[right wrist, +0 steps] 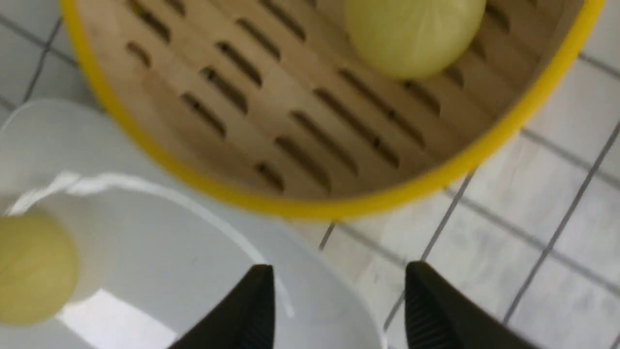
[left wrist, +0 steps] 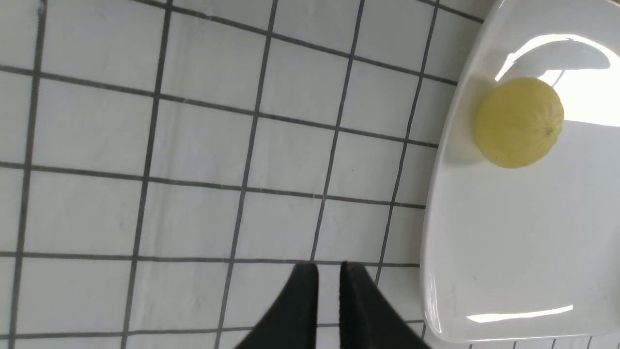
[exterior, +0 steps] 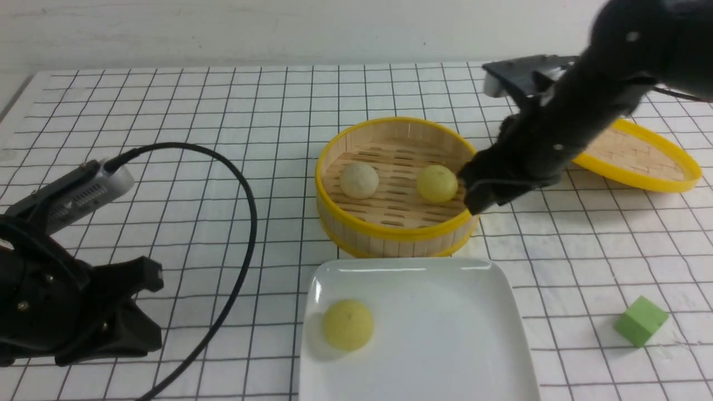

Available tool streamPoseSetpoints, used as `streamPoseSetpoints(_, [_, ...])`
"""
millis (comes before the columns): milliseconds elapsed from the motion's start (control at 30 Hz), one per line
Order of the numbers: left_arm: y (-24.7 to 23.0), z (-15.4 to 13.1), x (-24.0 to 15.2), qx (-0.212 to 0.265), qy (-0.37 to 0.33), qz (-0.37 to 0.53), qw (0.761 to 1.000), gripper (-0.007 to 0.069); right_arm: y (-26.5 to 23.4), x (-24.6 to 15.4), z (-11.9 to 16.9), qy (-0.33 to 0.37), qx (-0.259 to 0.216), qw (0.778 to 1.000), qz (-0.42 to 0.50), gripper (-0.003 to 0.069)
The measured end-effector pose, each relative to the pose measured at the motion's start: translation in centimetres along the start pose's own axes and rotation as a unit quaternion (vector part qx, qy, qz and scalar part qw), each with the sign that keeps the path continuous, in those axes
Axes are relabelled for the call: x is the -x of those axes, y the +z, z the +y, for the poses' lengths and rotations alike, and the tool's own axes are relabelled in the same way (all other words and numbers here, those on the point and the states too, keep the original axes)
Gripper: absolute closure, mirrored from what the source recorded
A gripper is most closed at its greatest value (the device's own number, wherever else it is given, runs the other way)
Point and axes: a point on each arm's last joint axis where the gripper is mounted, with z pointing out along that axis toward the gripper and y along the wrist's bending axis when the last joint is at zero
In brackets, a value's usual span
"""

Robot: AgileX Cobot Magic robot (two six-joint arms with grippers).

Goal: Put the steamed buns into the plate on the white-black tablecloth.
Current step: 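Reach toward a bun in the bamboo steamer with the right gripper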

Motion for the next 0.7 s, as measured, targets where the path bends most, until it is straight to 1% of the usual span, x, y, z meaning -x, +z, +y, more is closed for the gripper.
streamPoseSetpoints(67, [0.0, 0.0, 0.0, 0.0, 0.0, 0.001, 1.0, 0.0499, 2.0, 1.2, 0.0, -0.007, -0.008, 1.0, 0.005, 0.0219])
streamPoseSetpoints(100, [0.0, 0.0, 0.0, 0.0, 0.0, 0.002, 1.0, 0.0483, 3.0, 2.4, -0.1, -0.012, -0.012, 1.0, -0.001, 0.0193])
streamPoseSetpoints(133, [0.0, 0.0, 0.0, 0.0, 0.0, 0.002, 1.0, 0.0481, 3.7, 2.5, -0.2, -0.011, -0.012, 1.0, 0.003, 0.0185])
streamPoseSetpoints(200, [0.0, 0.0, 0.0, 0.0, 0.0, 0.002, 1.0, 0.0454, 6.4, 4.1, -0.5, -0.016, -0.015, 1.0, 0.001, 0.0157])
streamPoseSetpoints(300, [0.0, 0.0, 0.0, 0.0, 0.0, 0.002, 1.0, 0.0428, 8.7, 5.2, -1.0, -0.021, -0.021, 1.0, 0.0, 0.0153])
streamPoseSetpoints(400, [0.0, 0.0, 0.0, 0.0, 0.0, 0.002, 1.0, 0.0413, 9.8, 6.0, -1.4, -0.026, -0.037, 0.999, -0.005, 0.018])
streamPoseSetpoints(467, [0.0, 0.0, 0.0, 0.0, 0.0, 0.002, 1.0, 0.041, 9.9, 6.2, -1.6, -0.025, -0.043, 0.999, -0.006, 0.0228])
streamPoseSetpoints(533, [0.0, 0.0, 0.0, 0.0, 0.0, 0.002, 1.0, 0.0409, 9.9, 6.1, -1.7, -0.026, -0.048, 0.999, -0.001, 0.0326])
streamPoseSetpoints(567, [0.0, 0.0, 0.0, 0.0, 0.0, 0.002, 1.0, 0.0409, 9.9, 6.1, -1.7, -0.025, -0.048, 0.999, 0.0, 0.0339])
streamPoseSetpoints(600, [0.0, 0.0, 0.0, 0.0, 0.0, 0.002, 1.0, 0.0407, 9.8, 6.1, -1.6, -0.026, -0.048, 0.999, 0.004, 0.0434])
streamPoseSetpoints(667, [0.0, 0.0, 0.0, 0.0, 0.0, 0.002, 1.0, 0.0403, 8.9, 6.1, -1.4, -0.025, -0.046, 0.999, 0.007, 0.0586])
streamPoseSetpoints(700, [0.0, 0.0, 0.0, 0.0, 0.0, 0.002, 1.0, 0.0402, 8.3, 6.1, -1.3, -0.026, -0.045, 0.999, 0.008, 0.0618])
